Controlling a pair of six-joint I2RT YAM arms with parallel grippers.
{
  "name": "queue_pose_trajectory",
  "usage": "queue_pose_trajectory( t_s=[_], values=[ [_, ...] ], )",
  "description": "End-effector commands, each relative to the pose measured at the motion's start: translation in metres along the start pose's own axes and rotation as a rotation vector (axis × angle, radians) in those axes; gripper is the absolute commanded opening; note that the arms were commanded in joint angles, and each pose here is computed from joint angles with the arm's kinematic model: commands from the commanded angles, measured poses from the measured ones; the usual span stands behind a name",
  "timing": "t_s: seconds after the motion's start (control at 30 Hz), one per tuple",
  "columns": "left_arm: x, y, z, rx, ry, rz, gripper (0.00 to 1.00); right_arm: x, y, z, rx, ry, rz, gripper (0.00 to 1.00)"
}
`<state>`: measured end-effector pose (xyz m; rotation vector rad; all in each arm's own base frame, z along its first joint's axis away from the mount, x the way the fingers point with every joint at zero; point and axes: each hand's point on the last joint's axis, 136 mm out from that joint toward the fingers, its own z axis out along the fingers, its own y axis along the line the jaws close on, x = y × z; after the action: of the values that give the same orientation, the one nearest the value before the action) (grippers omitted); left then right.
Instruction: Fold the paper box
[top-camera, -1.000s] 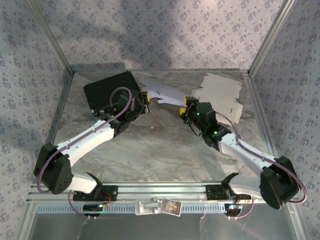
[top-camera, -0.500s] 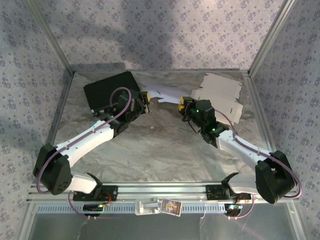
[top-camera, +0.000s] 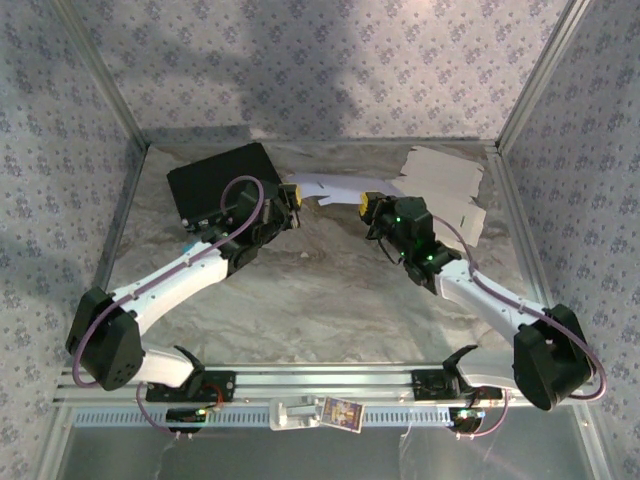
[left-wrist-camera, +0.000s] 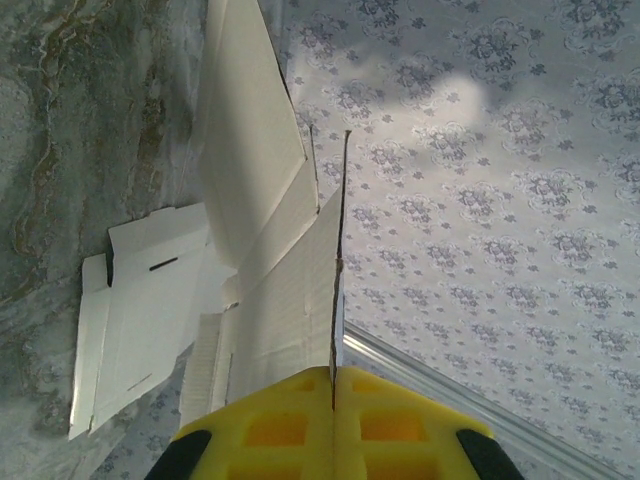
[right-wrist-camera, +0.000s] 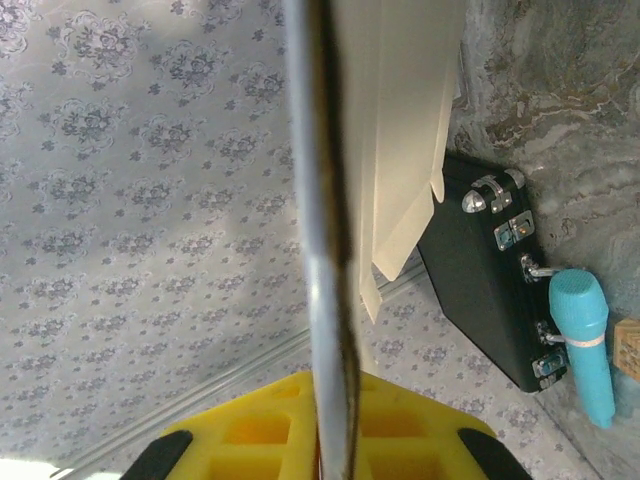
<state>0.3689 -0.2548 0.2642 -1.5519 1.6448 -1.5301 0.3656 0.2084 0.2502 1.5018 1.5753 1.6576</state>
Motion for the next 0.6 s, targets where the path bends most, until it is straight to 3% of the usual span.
queue_pose_trajectory(
  t_s=[0.0,0.07,0.17,0.23,0.3,0.37,0.57],
  values=[
    [0.005,-0.011,-0.010,0.037,0.024,-0.017,0.00,0.008,0.030,-0.007,-0.051,0.015,-0.033,0.07],
    [0.006,-0.014,-0.013,0.034,0.022,-0.001,0.02,0.008,0.037,-0.009,-0.051,0.014,-0.053,0.03],
    [0.003,-0.022,-0.024,0.021,0.007,0.068,0.37,0.009,0.052,-0.012,-0.042,0.015,-0.098,0.00],
    [-0.003,-0.026,-0.037,-0.017,-0.015,0.142,0.65,0.011,0.066,-0.017,-0.035,0.016,-0.138,0.00],
    [-0.013,-0.030,-0.055,-0.057,-0.054,0.212,0.80,0.014,0.072,-0.026,0.015,0.014,-0.171,0.00],
    [-0.028,-0.036,-0.079,-0.095,-0.108,0.292,0.84,0.017,0.077,-0.044,0.114,-0.006,-0.214,0.00],
    [-0.070,-0.042,-0.142,-0.261,-0.254,0.479,0.86,0.030,0.075,-0.109,0.391,-0.046,-0.200,0.00]
  ],
)
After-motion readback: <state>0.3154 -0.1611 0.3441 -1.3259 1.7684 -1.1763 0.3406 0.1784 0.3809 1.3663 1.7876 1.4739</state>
